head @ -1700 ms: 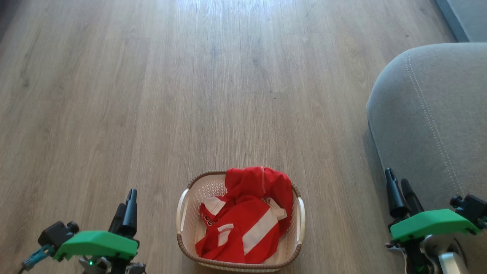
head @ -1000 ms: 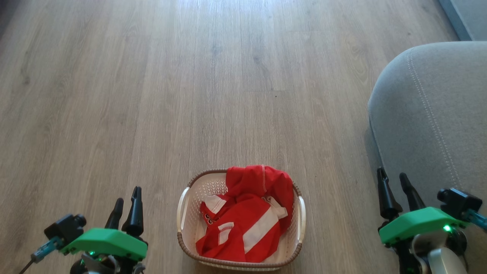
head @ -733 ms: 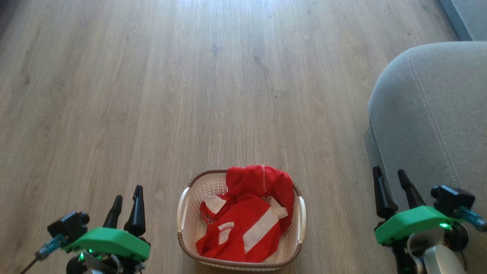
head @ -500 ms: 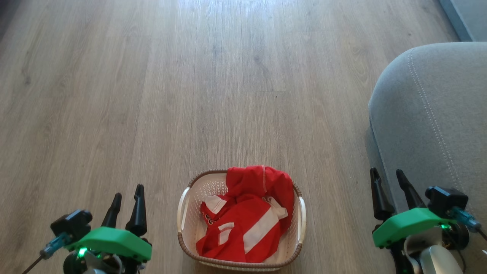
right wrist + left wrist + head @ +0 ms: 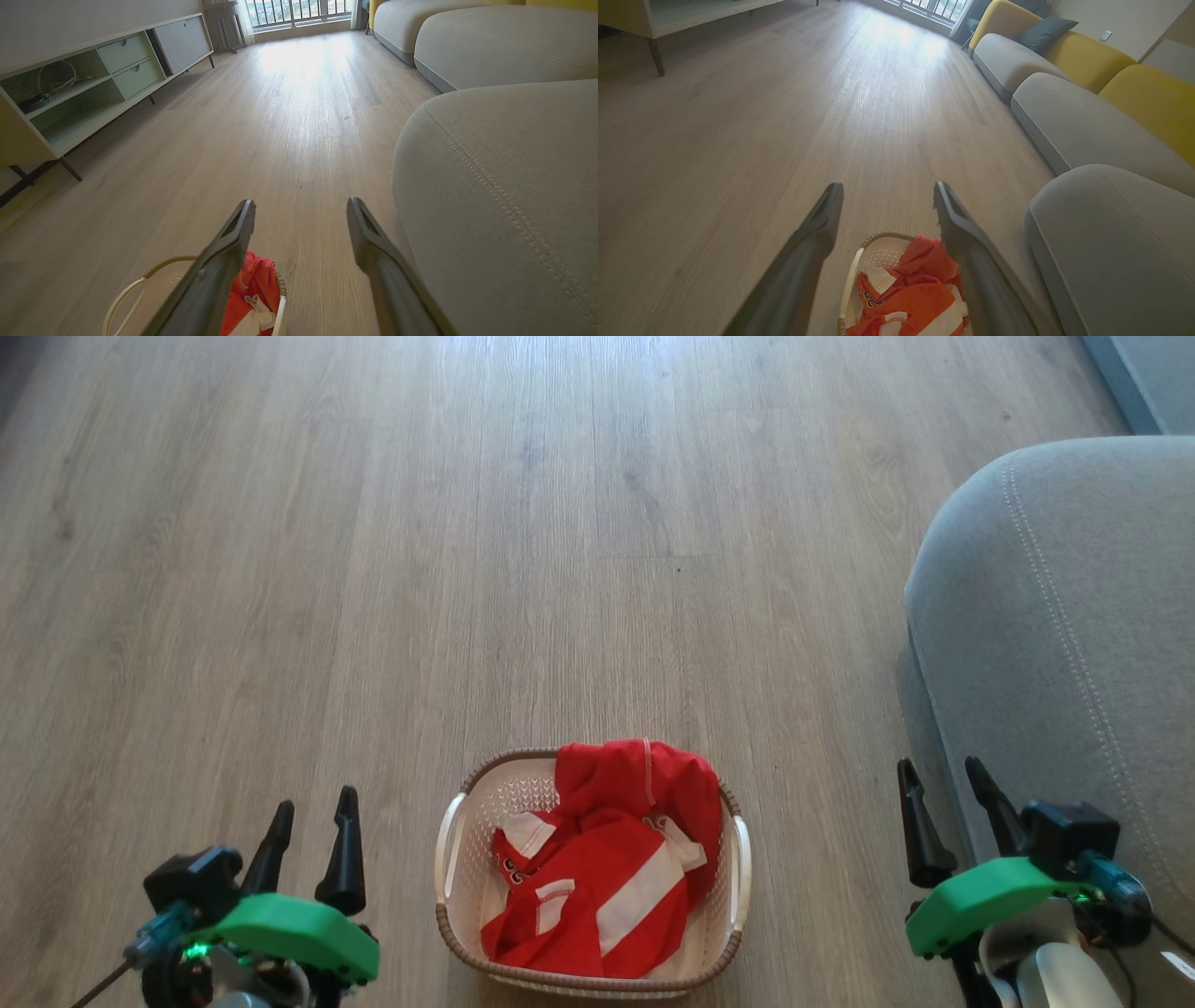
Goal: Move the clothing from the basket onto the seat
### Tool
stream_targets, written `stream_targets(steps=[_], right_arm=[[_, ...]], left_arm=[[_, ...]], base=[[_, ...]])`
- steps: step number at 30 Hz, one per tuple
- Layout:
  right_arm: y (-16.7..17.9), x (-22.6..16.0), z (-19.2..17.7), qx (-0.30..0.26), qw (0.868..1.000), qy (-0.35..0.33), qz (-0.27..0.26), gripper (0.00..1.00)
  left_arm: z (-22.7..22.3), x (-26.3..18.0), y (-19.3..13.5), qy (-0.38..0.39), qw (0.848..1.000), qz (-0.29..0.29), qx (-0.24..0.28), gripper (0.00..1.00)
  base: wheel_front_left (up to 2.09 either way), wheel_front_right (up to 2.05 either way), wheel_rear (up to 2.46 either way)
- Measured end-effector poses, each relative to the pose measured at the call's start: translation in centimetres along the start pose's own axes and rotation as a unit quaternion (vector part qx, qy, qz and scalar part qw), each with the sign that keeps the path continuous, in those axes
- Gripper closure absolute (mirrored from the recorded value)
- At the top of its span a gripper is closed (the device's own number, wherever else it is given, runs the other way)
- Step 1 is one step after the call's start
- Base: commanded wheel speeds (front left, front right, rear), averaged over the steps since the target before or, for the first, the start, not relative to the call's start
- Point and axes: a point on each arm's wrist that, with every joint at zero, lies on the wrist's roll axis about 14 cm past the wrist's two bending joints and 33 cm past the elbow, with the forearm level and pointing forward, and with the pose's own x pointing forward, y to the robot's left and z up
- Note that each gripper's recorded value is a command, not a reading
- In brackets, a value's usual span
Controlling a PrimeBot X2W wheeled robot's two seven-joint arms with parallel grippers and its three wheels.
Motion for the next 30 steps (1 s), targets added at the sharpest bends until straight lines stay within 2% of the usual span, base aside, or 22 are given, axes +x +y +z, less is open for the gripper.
stream_targets(steps=[6, 21, 30], right_arm=[[0.10, -0.07, -0.10, -0.034, 0.999, -0.001, 0.006, 0.00], [0.45, -0.19, -0.56, -0.079, 0.997, -0.001, 0.018, 0.00], [0.71, 0.11, -0.24, -0.082, 0.996, -0.005, 0.022, 0.00]], left_arm=[[0.19, 0.08, -0.28, -0.007, 0.999, -0.008, 0.033, 0.00], [0.57, 0.16, -0.88, -0.023, 0.994, -0.023, 0.106, 0.00], [0.54, 0.19, -0.91, -0.022, 0.994, -0.024, 0.108, 0.00]], base=[[0.00, 0.00, 0.00], [0.00, 0.00, 0.00], [0.00, 0.00, 0.00]])
